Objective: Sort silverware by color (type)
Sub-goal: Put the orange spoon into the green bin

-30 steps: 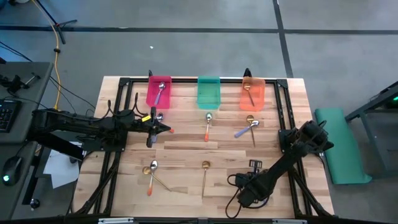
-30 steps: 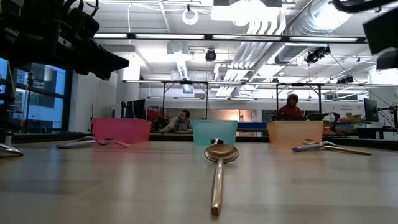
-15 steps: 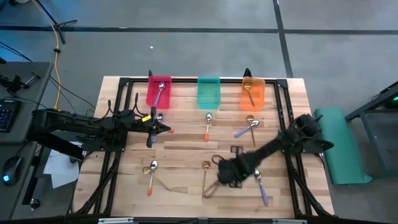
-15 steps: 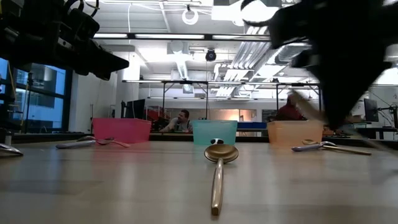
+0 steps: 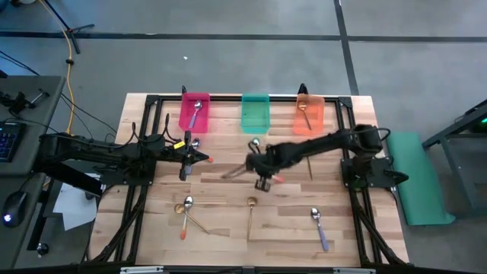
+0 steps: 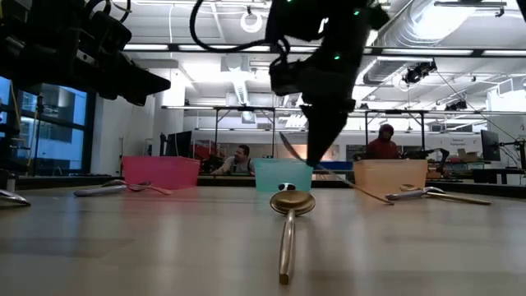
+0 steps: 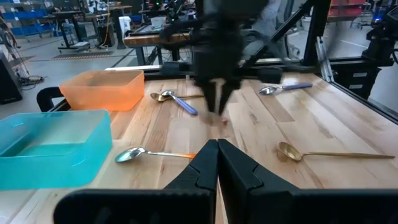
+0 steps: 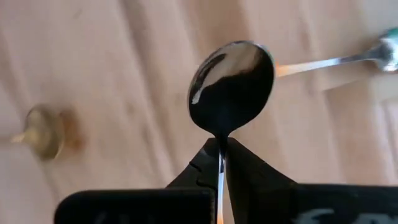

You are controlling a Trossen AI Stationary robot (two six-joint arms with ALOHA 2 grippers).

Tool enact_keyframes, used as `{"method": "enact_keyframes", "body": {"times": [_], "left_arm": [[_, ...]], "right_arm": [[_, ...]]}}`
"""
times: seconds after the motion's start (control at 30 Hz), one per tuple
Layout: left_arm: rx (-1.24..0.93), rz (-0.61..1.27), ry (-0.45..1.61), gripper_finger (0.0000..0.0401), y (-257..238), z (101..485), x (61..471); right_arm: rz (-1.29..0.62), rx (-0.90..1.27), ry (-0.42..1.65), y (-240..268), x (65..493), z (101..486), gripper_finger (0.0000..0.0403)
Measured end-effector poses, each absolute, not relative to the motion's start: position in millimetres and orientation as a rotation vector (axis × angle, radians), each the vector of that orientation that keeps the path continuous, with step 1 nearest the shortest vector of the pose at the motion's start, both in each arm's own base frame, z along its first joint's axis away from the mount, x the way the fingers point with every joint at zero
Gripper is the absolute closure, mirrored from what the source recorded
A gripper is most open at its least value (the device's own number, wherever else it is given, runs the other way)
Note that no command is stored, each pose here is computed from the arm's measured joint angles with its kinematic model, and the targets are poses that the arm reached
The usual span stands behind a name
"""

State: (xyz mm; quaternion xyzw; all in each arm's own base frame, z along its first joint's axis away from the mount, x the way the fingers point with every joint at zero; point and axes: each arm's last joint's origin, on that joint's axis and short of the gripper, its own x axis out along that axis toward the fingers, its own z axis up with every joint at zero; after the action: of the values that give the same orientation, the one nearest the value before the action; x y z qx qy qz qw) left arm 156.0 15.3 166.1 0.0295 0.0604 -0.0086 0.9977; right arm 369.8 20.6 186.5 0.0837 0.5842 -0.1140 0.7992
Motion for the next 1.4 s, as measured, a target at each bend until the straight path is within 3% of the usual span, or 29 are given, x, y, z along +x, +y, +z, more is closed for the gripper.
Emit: {"method": "enact_keyframes", "body": {"times": [0.37, 0.67, 1.07, 1.4], "left_arm": [[0.058, -0.017, 0.121, 0.0400, 15, 166, 156], [0.060, 0.004, 0.122, 0.0400, 16, 166, 156], [0.096, 0.037, 0.114, 0.0400, 17, 167, 156], [0.100, 0.038, 0.086, 0.0400, 17, 170, 156]], "right_arm": [[-0.407, 0.313, 1.018, -71, 394, 256, 0.0403], [-0.514, 0.375, 0.877, -160, 378, 295, 0.0403], [-0.552, 0.551, 0.851, -226, 345, 289, 0.0402], [-0.499, 0.549, 1.015, -238, 363, 230, 0.0402]]}}
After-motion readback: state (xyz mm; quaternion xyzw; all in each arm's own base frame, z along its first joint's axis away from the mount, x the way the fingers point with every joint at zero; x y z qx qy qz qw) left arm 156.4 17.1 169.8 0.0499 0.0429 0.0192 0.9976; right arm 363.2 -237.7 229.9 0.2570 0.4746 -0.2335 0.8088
